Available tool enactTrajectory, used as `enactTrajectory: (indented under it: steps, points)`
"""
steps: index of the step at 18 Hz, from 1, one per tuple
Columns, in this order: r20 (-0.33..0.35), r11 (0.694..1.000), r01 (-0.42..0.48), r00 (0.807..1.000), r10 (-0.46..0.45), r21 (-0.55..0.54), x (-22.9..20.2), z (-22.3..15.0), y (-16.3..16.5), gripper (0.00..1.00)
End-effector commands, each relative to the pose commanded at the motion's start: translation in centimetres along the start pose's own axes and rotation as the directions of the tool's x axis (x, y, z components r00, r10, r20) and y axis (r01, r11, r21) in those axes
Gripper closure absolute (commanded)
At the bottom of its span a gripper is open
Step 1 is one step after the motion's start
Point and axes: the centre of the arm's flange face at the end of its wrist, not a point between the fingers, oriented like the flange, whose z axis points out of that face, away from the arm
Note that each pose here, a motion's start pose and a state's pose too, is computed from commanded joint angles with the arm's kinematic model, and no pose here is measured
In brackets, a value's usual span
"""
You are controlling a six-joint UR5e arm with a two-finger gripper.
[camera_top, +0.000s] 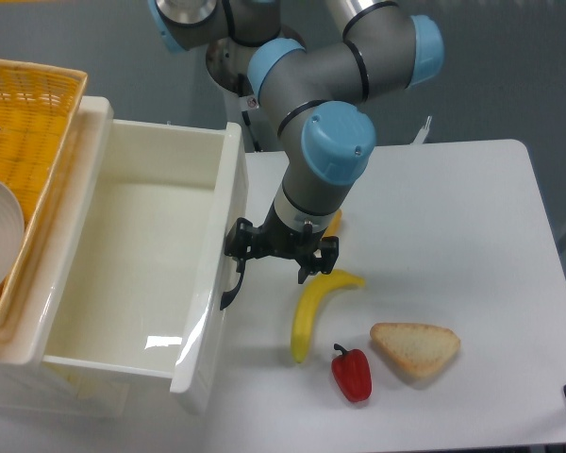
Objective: Slide the top white drawer open
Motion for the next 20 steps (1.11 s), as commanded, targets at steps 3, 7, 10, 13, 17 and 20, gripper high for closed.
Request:
enactTrajectory:
  steps: [3, 7, 10, 13, 17, 20]
  points:
    - [-0.017, 1.000, 0.005, 1.000, -0.005, 0.007, -0.2, 0.1, 0.0, 0.00]
    - [-0.033, 1.000, -0.002, 0.999, 0.002, 0.011, -0.3, 0.2, 0.1, 0.00]
    - [-0.055, 1.000, 0.013, 0.998, -0.012, 0.023, -0.9, 0.0, 0.2, 0.00]
    - [-0.078, 0.999, 0.026, 0.997, -0.023, 0.039, -1.6, -0.3, 0.3, 0.00]
    - [-0.092, 0.998, 0.033, 0.995, -0.028, 0.050, -2.2, -0.5, 0.4, 0.00]
    - [-0.091, 0.997, 0.043, 0.995, -0.037, 0.063, -2.8, -1.2, 0.6, 0.00]
